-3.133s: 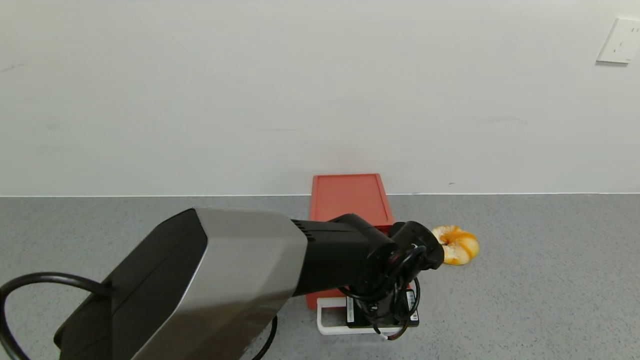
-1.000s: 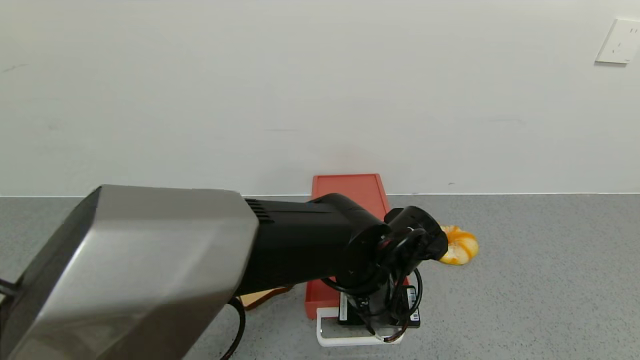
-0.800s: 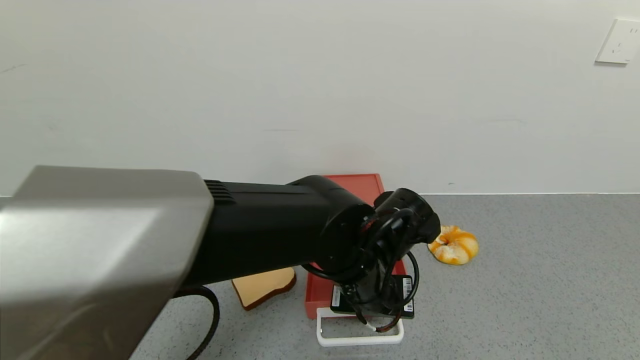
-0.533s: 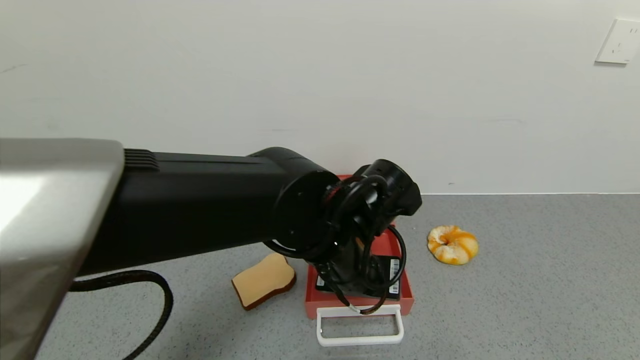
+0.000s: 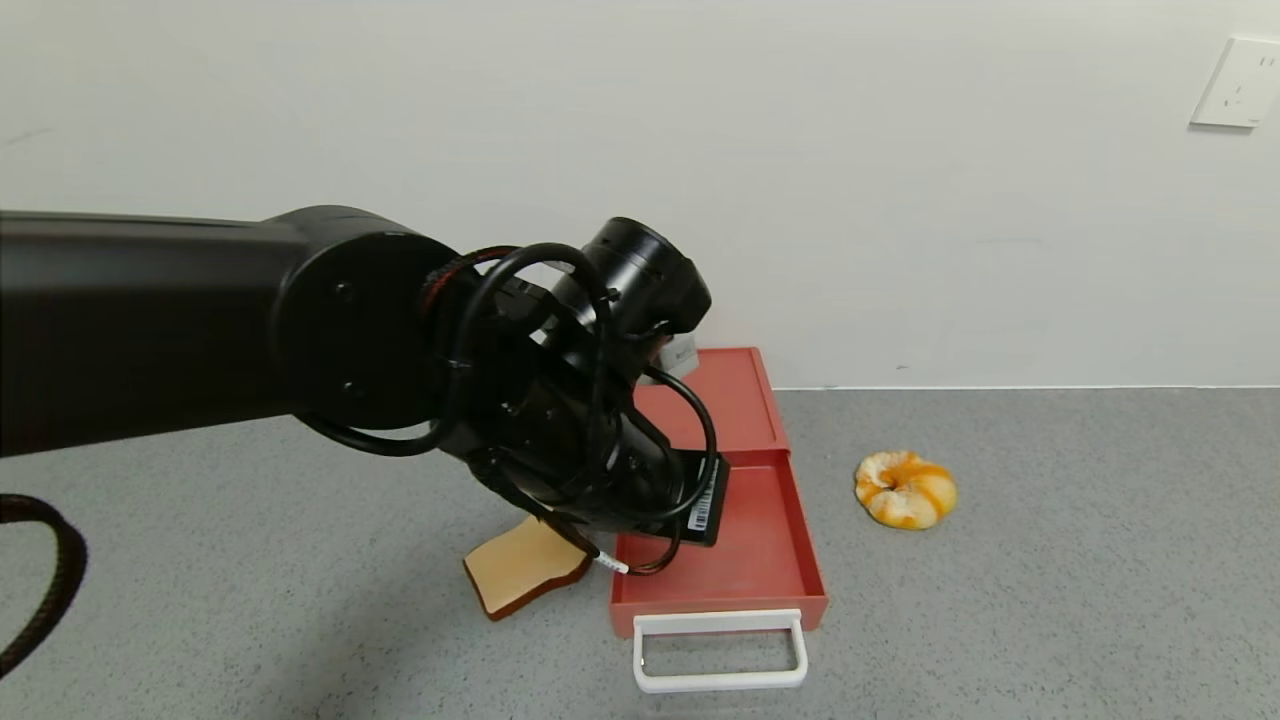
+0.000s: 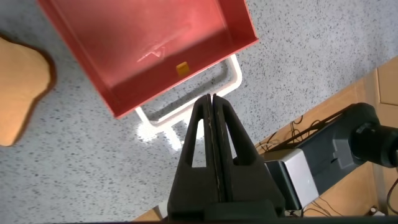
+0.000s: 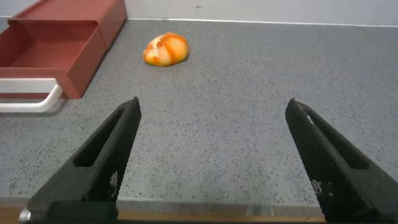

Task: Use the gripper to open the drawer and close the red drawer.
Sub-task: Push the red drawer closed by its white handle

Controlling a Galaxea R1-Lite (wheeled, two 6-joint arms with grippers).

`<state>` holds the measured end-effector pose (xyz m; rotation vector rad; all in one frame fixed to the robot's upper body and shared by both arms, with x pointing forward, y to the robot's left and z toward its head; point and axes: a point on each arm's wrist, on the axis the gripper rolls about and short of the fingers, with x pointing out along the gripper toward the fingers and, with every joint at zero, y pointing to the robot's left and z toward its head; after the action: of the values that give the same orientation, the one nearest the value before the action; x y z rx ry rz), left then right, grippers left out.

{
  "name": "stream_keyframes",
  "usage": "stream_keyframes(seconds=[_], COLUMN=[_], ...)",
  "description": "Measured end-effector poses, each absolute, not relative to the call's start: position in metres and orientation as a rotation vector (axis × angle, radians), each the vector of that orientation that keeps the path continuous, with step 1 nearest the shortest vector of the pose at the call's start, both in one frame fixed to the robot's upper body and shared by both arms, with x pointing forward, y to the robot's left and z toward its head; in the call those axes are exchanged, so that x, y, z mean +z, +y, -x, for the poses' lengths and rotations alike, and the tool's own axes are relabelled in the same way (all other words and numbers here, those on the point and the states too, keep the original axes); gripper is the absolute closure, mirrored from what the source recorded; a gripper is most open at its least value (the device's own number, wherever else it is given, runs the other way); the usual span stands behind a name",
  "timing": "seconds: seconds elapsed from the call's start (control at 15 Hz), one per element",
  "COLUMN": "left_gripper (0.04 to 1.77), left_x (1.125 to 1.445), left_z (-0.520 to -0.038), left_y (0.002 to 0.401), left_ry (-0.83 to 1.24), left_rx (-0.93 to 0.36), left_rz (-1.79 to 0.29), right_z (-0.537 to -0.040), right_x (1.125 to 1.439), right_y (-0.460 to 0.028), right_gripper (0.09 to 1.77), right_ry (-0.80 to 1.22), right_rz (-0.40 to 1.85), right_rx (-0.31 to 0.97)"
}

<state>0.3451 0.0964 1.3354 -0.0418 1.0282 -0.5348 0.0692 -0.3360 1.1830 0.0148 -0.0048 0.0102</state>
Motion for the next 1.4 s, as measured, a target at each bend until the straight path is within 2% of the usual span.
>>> stream_keyframes(seconds=[0.87, 1.2, 1.4], left_gripper=[1.70, 1.70, 1.70], left_x=[1.362, 1.353, 1.352], left_z=[-0.331, -0.324, -0.319], left_y=[0.204, 0.235, 0.243], left_ry=[0.817, 0.686, 0.682], left_rx=[-0.734, -0.817, -0.804], left_rz=[-0.031, -0.093, -0.083], right_z=[-0.069, -0.069, -0.069], right_x=[1.183, 1.183, 1.183], right_y=[-0.336, -0.336, -0.336], right_gripper=[0.15, 0.15, 0.15], right_ry=[-0.005, -0.005, -0.005], right_rz=[-0.015, -0.015, -0.015], right_rx=[0.010, 0.010, 0.010])
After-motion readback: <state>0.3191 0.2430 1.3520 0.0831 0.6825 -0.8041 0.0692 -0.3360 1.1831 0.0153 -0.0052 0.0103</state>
